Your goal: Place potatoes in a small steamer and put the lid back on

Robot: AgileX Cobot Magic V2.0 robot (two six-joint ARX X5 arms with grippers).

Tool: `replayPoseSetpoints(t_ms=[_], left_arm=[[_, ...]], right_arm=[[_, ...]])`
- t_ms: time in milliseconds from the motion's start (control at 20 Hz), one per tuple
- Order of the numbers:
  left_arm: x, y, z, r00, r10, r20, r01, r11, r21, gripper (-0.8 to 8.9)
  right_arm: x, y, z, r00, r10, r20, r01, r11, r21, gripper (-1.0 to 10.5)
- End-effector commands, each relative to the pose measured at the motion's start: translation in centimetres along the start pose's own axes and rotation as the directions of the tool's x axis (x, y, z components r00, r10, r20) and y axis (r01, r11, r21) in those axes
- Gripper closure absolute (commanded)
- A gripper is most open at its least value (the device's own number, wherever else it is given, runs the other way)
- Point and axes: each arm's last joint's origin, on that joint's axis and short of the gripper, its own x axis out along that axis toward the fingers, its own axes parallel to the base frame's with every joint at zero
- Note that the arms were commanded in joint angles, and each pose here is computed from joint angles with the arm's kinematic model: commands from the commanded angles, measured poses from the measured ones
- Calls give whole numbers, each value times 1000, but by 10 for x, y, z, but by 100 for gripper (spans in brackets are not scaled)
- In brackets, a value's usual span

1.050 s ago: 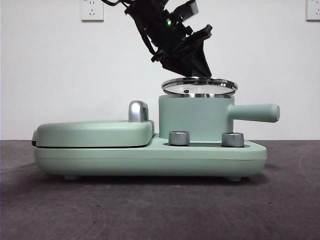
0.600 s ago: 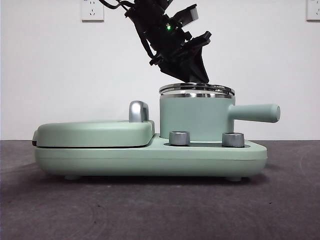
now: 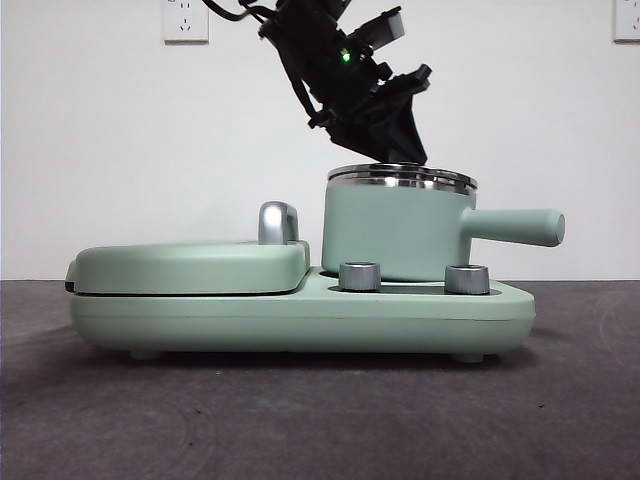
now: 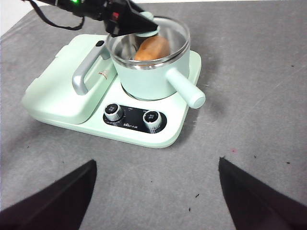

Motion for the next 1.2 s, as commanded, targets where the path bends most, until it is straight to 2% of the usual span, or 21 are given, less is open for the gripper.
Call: replayPoseSetpoints(t_ms=[50,350,550,700,900,950,1100,1150,1200], left_arm=[[17,-7,-5,1000,-26,-7,27,999,47,799],[17,-7,-7,999,-32,-30,34,996,79,799],[16,-5,-8,999,-29,-30,33,988,148,799],[16,-5,-10,997,-60,-48,68,979,191,799],[16,-7,-15,992,-76,-100,88,989,119,775],[15,-7,-15,992,-76,-98,86,990,108,713],[12,-6,-12,994,-71,-85,80,991,107,372],[10,-6,-9,995,-68,-75,76,992,99,304],[7,-6,-5,996,-66,-66,72,993,92,284]], right_arm=[[0,1,2,1000,4,11,-4,1000,6,545],[0,1,2,1000,4,11,-4,1000,7,545],[0,1,2,1000,9,9,-9,1000,9,545],[0,1,2,1000,11,9,-11,1000,9,545],[0,1,2,1000,12,9,-12,1000,12,545],[0,1,2,1000,12,9,-12,1000,12,545],[0,1,2,1000,11,8,-12,1000,12,545],[0,1,2,1000,11,8,-12,1000,12,545],[0,1,2,1000,11,8,-12,1000,12,545]])
